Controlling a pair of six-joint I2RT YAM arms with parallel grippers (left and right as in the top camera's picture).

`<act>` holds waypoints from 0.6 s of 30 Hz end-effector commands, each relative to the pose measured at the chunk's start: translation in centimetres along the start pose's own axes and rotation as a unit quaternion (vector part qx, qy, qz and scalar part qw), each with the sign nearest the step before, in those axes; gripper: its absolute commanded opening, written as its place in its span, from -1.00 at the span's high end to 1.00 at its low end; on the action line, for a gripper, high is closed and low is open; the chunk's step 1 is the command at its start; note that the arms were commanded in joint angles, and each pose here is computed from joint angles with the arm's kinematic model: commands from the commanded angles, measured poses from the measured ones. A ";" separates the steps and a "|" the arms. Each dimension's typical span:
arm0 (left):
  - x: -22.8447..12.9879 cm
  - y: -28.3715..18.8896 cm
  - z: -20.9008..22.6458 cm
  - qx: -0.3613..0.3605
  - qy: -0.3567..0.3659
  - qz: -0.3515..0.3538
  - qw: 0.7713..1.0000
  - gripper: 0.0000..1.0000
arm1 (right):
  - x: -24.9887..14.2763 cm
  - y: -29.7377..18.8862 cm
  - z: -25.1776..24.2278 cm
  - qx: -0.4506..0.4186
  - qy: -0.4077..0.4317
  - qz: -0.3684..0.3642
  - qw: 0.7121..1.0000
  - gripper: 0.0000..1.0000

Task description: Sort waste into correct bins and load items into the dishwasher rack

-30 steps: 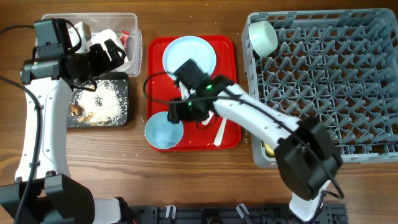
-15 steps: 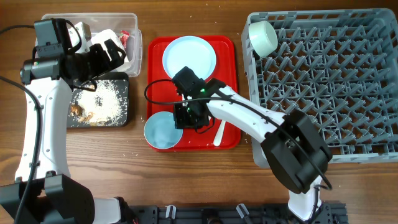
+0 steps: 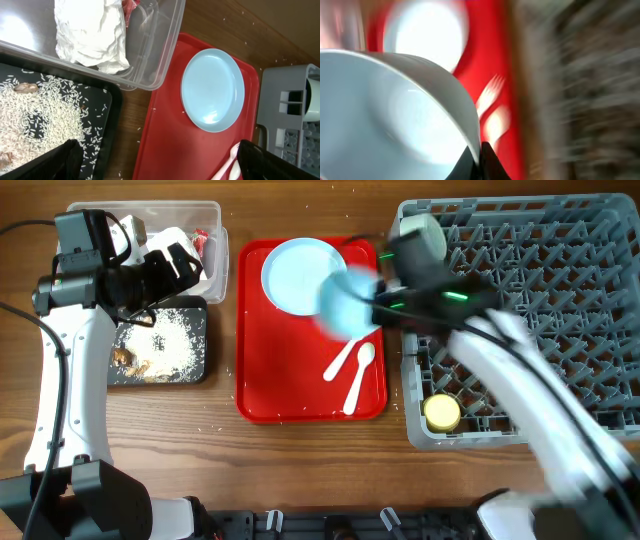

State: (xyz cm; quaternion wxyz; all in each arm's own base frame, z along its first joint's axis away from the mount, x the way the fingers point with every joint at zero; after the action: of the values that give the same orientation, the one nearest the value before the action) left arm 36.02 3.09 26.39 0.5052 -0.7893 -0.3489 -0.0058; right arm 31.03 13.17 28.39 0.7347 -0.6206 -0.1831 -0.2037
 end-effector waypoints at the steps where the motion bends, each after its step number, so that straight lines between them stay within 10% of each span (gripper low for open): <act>1: 0.3 0.0 0.1 0.001 0.001 -0.003 1.000 -1.00 | 2.0 -9.9 -6.5 -0.211 0.025 -0.198 0.957 0.91; 6: 0.3 0.0 0.1 0.001 0.001 -0.003 1.000 -1.00 | 2.9 -12.0 -9.4 -0.435 -0.033 -0.222 0.872 0.91; 10: 0.3 0.0 0.1 0.001 0.001 -0.003 1.000 -1.00 | 5.9 1.0 -8.2 -0.551 -0.285 -0.024 0.784 0.91; 18: 0.3 0.0 0.1 0.001 0.001 -0.002 1.000 -1.00 | 3.7 10.5 -6.8 -0.545 -0.382 0.070 0.743 0.92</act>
State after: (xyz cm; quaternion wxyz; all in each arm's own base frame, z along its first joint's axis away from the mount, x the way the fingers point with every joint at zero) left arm 36.03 3.09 26.34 0.5055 -0.7893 -0.3486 -0.0052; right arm 39.80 6.72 20.96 0.1738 -0.9512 -0.2547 0.0138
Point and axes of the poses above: each gripper's point midway between its finger pads, its own y axis out along the fingers, its own z axis along the line the jaws close on, x = y × z, the point moved 8 cm from there along -y, back along the fingers, and after that the axes turned 9 degrees about -y, right-handed, at the moved point
